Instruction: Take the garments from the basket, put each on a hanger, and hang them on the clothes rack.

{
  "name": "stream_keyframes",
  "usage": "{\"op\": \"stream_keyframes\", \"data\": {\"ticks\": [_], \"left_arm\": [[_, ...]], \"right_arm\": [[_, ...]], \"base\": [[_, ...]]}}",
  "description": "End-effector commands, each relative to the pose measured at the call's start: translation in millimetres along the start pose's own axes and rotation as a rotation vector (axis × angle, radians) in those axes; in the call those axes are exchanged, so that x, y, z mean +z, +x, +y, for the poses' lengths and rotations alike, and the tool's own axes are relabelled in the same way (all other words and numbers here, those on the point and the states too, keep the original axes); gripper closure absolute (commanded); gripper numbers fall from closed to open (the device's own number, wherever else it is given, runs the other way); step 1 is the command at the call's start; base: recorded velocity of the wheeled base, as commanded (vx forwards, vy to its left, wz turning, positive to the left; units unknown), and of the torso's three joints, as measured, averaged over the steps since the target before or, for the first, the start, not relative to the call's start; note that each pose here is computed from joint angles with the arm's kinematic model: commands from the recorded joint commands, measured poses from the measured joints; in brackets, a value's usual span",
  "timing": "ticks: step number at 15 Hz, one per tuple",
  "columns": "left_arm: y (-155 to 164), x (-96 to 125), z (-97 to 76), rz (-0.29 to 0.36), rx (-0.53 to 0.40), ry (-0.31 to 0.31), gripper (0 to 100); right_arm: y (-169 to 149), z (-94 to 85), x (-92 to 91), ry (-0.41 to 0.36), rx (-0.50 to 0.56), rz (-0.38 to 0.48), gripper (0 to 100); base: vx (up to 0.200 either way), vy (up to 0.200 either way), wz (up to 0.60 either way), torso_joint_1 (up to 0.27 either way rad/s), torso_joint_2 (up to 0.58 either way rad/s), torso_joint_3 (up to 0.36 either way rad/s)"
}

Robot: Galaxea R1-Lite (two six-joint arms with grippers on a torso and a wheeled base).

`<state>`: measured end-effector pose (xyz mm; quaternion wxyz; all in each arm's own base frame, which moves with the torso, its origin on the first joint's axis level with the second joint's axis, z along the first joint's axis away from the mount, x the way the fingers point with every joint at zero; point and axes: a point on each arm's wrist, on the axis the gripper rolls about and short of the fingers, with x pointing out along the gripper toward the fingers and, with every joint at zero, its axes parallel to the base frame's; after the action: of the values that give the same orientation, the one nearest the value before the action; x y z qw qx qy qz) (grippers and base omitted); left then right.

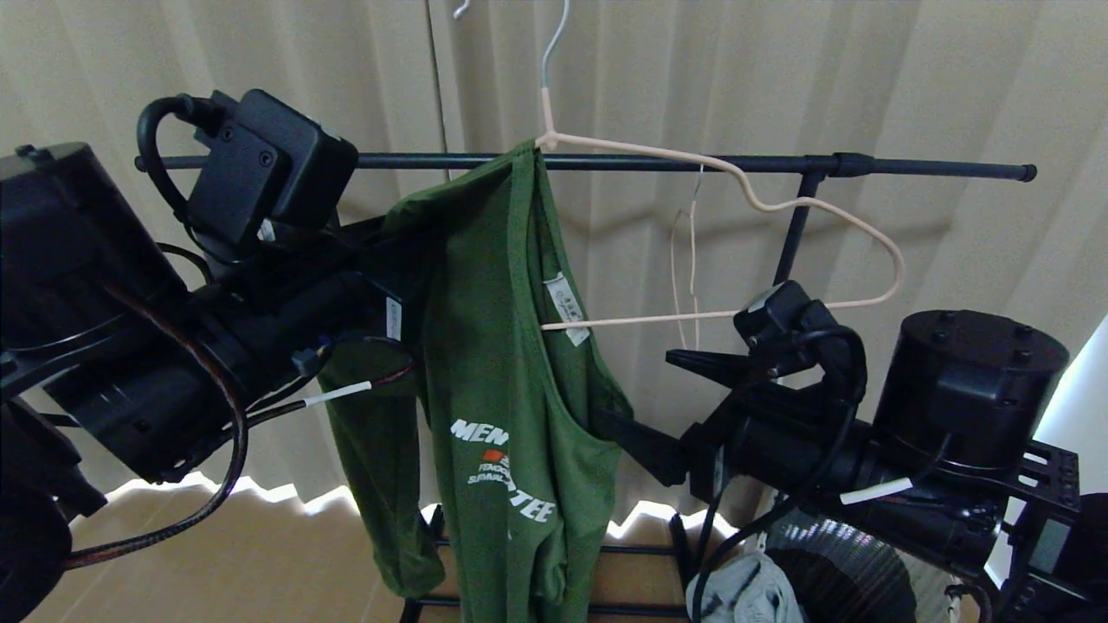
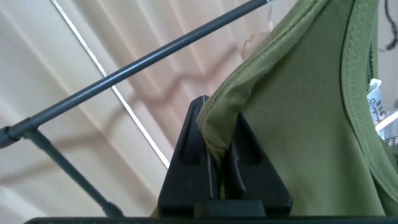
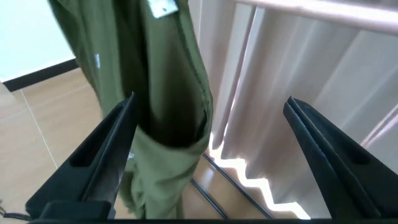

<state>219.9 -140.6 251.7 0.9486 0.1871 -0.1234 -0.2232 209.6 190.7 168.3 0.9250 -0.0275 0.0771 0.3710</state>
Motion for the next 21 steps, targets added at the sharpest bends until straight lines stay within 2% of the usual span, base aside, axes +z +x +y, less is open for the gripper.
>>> {"op": "stream_keyframes", "data": {"ticks": [1,8,12,13,16,18,21], "left_arm": [[-4,5,-1.6,-0.017,-0.008,-0.006,100],[-9,9,0.3,-0.03,-0.004,-0.024,100],[-8,4,6.5,-0.009,0.025,-0.017,100],[-10,-3,12.0,0.016,0.047,-0.006,100],[-14,-15,17.0,0.062,0.066,0.006,100],[-17,-24,21.1,0.097,0.082,0.031,100],[-26,-49,32.6,0.199,0.123,0.132,100]], "right_arm": [[10,-0.7,-8.1,0.002,-0.005,0.031,0],[16,-2.8,-19.0,0.002,-0.054,0.071,0],[7,-17.9,-27.4,0.008,-0.157,0.103,0],[0,-34.4,-30.5,0.021,-0.227,0.114,0],[-11,-61.6,-24.7,0.039,-0.326,0.089,0],[-18,-72.3,-19.3,0.044,-0.368,0.068,0],[-27,-83.5,-7.5,0.048,-0.415,0.02,0]], "base": [[0.0,0.0,0.0,0.0,0.0,0.0],[0.0,0.0,0.0,0.0,0.0,0.0],[0.0,0.0,0.0,0.0,0.0,0.0],[0.0,0.0,0.0,0.0,0.0,0.0],[0.0,0.0,0.0,0.0,0.0,0.0],[0.0,0.0,0.0,0.0,0.0,0.0],[0.0,0.0,0.0,0.0,0.0,0.0]]}}
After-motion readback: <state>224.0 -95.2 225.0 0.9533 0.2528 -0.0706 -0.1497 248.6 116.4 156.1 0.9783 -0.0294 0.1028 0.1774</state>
